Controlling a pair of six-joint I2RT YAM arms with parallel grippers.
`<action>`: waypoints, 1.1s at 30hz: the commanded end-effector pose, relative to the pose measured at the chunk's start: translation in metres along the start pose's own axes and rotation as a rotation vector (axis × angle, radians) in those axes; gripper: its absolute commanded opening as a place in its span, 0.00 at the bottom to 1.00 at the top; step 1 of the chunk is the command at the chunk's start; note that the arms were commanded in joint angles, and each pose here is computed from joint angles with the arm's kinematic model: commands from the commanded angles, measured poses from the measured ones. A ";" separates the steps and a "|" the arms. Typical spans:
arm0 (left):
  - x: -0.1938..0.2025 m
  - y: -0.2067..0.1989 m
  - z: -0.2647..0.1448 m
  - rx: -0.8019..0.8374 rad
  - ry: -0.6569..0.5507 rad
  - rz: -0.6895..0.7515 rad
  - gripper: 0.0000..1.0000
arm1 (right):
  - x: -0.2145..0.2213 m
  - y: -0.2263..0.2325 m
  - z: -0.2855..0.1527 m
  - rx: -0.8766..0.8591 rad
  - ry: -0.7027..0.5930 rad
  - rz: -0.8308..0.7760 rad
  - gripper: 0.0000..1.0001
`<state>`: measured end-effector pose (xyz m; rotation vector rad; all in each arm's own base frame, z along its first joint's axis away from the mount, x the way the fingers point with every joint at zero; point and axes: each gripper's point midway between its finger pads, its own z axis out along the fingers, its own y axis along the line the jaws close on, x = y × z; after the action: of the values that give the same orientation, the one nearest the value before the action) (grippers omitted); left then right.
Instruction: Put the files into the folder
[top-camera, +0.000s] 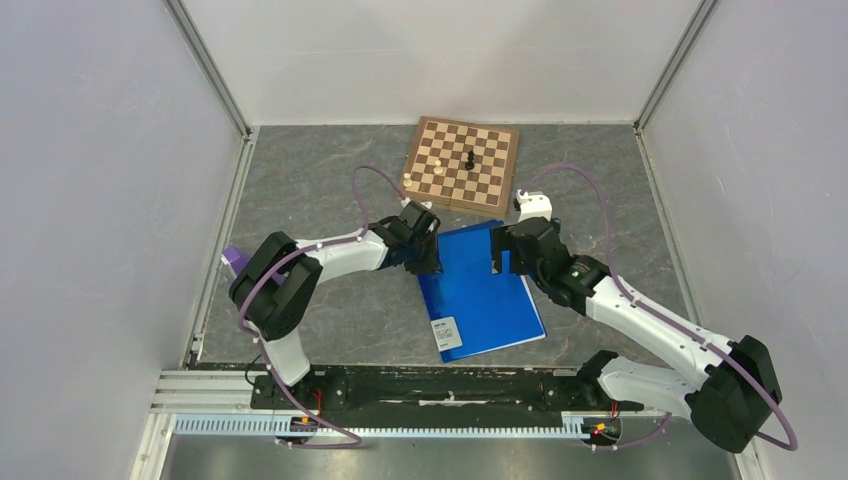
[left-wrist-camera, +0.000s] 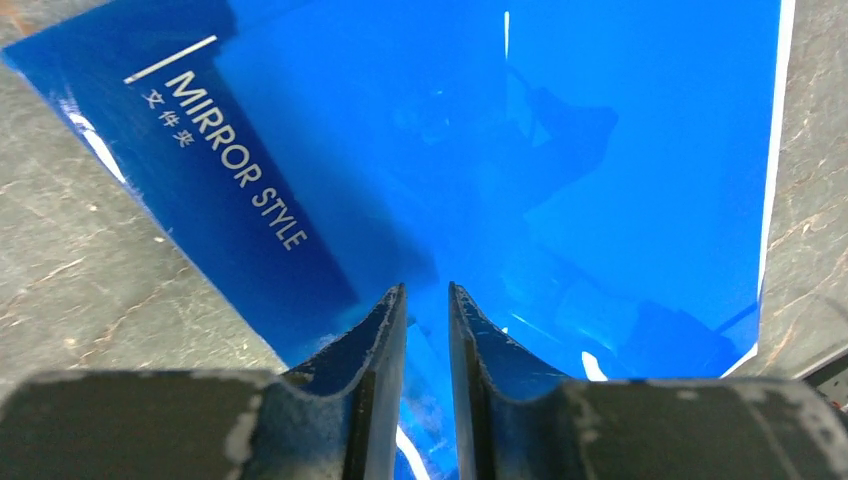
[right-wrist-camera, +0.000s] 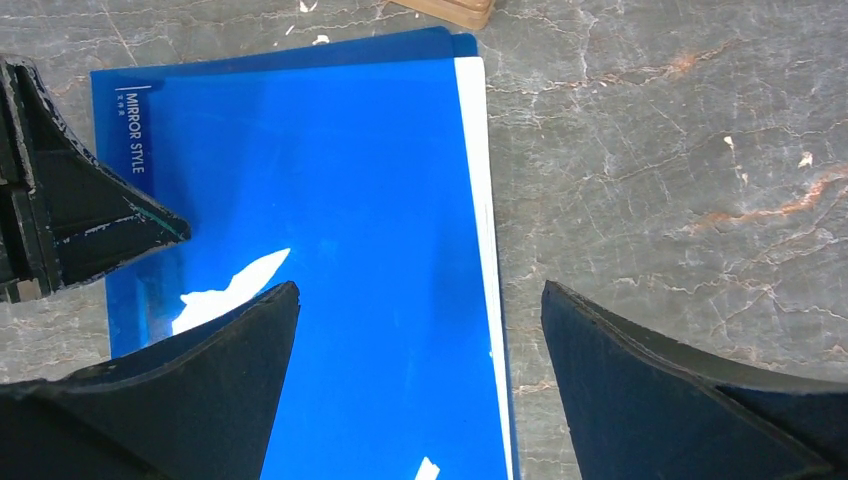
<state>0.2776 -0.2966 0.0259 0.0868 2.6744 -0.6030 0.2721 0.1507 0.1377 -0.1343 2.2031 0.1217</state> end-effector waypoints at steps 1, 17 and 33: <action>0.014 0.034 -0.019 -0.134 0.052 0.089 0.33 | -0.013 0.008 0.002 -0.031 -0.038 0.014 0.94; -0.105 0.028 -0.215 -0.150 -0.461 0.031 0.75 | -0.082 0.044 0.003 -0.160 -0.156 0.076 0.97; -0.107 0.045 -0.244 -0.221 -0.552 0.077 0.80 | -0.098 0.047 0.008 -0.185 -0.171 0.103 0.98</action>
<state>0.2953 -0.1577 0.2492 -0.0600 2.1925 -0.2952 0.3196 0.1924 0.1908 -0.1149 2.0875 0.3189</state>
